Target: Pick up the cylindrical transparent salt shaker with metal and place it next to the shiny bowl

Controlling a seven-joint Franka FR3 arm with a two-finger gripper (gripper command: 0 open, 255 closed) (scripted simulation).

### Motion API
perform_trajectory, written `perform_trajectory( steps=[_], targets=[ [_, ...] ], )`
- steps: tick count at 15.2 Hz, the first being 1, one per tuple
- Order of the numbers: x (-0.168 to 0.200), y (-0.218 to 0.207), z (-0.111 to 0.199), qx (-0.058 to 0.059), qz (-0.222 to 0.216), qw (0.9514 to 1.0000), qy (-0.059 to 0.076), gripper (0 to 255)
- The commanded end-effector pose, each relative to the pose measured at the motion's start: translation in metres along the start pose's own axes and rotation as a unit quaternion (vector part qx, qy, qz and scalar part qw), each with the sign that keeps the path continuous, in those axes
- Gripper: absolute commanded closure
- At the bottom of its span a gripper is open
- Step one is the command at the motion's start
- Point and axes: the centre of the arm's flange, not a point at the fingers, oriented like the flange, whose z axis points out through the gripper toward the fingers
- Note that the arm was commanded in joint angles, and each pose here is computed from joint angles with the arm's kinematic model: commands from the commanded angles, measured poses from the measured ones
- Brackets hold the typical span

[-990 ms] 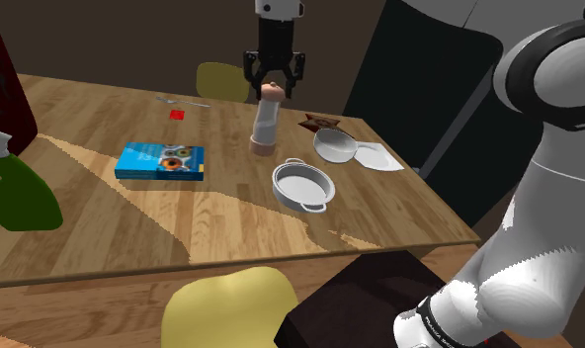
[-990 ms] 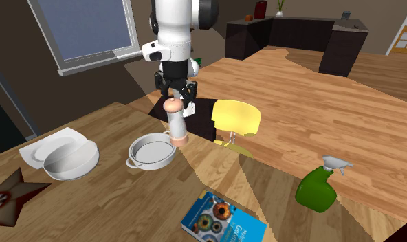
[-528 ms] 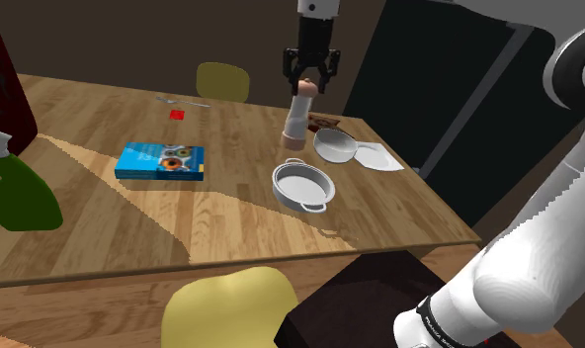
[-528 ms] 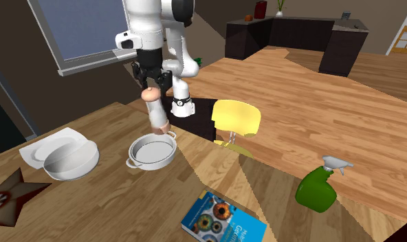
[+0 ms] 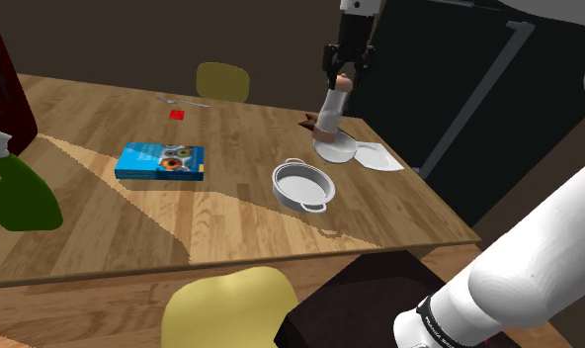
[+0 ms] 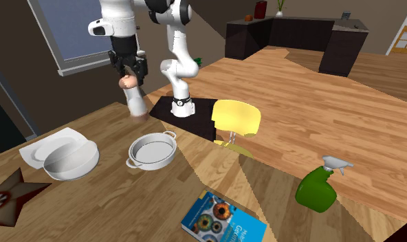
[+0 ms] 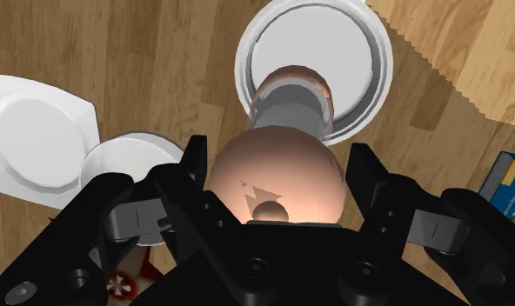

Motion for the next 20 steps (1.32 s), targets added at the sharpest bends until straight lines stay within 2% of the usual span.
perform_trajectory(
  steps=[1,13,20],
  targets=[
    [-0.001,0.028,-0.005,0.000,-0.001,1.0000,0.000,255],
    [-0.011,0.191,-0.023,0.000,-0.001,1.0000,0.000,255],
    [-0.008,0.186,0.014,0.000,-0.001,1.0000,0.000,255]
  ],
)
